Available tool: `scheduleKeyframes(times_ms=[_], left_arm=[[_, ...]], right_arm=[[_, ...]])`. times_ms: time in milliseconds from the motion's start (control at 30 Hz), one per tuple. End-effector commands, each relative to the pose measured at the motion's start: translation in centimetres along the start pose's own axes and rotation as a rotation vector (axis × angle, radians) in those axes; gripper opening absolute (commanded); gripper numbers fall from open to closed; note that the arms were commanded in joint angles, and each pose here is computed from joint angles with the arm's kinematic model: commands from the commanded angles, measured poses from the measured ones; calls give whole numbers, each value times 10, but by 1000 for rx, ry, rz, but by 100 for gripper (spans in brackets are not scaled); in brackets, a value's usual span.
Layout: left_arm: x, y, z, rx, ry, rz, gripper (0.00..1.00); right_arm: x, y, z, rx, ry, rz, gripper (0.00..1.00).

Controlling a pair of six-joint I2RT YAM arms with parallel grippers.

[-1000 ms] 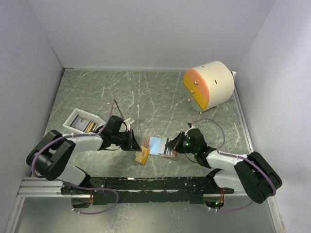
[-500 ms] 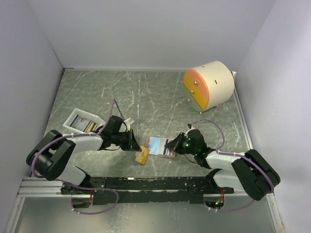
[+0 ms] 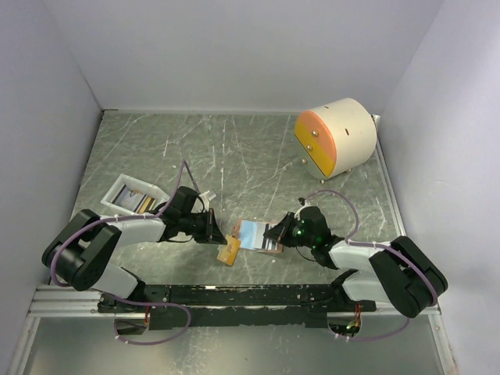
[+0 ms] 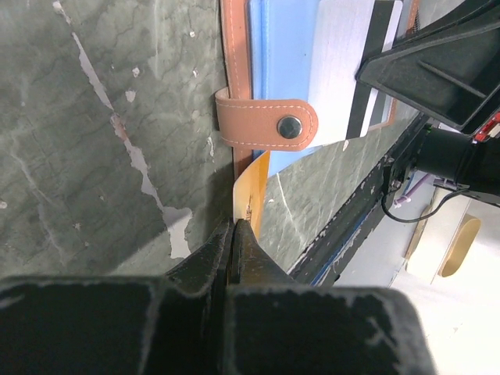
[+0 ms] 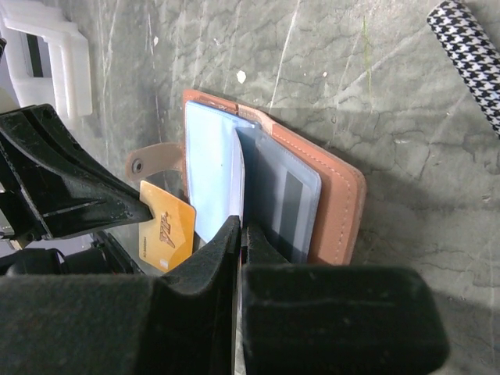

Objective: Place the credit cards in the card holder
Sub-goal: Insert the credit card into the card holder.

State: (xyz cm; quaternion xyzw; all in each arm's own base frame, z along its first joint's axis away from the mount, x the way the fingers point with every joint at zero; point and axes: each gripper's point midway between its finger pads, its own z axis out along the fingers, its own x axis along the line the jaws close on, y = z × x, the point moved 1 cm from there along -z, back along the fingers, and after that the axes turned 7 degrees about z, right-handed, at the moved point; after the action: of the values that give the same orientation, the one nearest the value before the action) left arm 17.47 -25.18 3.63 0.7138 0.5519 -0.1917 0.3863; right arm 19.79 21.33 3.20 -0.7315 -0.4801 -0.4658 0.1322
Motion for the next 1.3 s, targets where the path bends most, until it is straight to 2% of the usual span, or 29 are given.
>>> scheduleKeyframes(times_ms=[0, 300, 567, 867, 1133, 1267], left_arm=[[11, -7, -1, 13, 62, 17, 7], [15, -8, -1, 15, 82, 14, 7], [11, -10, 0, 19, 65, 4, 7], [3, -14, 1, 21, 58, 3, 7], [-5, -15, 2, 15, 50, 9, 7], [-5, -8, 0, 5, 74, 21, 7]], right_arm=[[-18, 0, 1, 2, -74, -59, 0], [-25, -2, 5, 16, -91, -75, 0], [-22, -8, 9, 43, -67, 0, 0], [-30, 15, -7, 1, -277, -131, 36], [-14, 16, -15, 7, -239, -132, 42], [-5, 12, -10, 16, -192, -106, 41]])
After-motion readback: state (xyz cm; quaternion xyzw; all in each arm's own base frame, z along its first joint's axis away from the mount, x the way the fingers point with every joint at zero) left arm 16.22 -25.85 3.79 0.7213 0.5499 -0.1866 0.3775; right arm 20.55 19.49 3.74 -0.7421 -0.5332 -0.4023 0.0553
